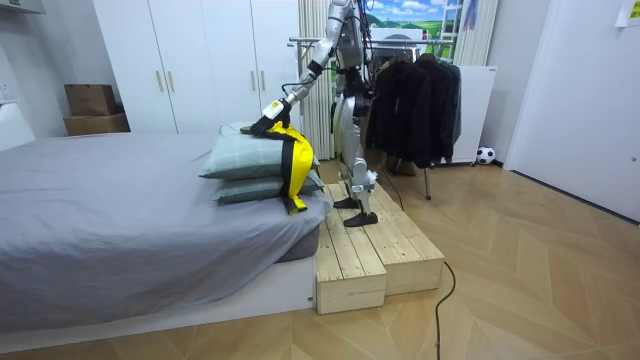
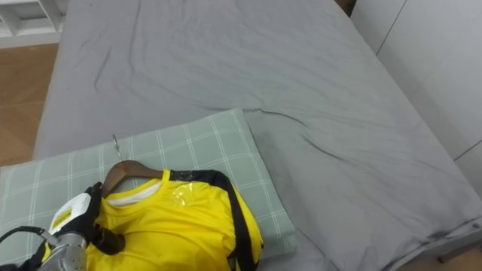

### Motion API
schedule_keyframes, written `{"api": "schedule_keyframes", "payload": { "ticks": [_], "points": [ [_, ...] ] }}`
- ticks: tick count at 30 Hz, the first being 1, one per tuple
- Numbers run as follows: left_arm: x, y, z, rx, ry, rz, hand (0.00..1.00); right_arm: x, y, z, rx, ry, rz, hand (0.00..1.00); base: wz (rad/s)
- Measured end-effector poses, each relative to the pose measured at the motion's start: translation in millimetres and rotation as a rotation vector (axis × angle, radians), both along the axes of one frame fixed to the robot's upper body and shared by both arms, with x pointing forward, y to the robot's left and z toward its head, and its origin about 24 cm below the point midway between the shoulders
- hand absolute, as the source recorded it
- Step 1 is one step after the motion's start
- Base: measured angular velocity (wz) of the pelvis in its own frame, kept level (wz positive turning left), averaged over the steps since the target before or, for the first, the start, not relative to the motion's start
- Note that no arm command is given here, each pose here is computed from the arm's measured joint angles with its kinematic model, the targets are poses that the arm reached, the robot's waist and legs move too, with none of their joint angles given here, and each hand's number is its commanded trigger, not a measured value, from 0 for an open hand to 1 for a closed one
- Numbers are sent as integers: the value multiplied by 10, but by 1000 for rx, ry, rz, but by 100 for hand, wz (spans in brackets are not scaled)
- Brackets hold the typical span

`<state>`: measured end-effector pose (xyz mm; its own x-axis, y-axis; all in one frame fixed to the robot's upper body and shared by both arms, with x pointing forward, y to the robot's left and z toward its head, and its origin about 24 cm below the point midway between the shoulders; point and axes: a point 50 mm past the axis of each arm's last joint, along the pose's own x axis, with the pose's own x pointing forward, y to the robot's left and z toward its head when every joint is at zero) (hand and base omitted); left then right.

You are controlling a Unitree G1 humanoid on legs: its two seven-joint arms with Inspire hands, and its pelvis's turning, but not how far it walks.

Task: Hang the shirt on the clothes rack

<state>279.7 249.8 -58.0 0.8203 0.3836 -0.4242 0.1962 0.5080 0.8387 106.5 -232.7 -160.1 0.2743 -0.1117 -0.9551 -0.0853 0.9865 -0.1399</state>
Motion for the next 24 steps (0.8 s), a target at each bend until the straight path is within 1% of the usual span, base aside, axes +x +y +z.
{"api": "schedule_keyframes", "payload": {
  "ticks": [10,24],
  "points": [
    [-12,27,-8,3,11,5,0,-9,3,-3,-2,-1,11,0,0],
    [-32,181,34,38,15,32,0,-44,-14,-7,5,9,12,0,0]
  ]
}}
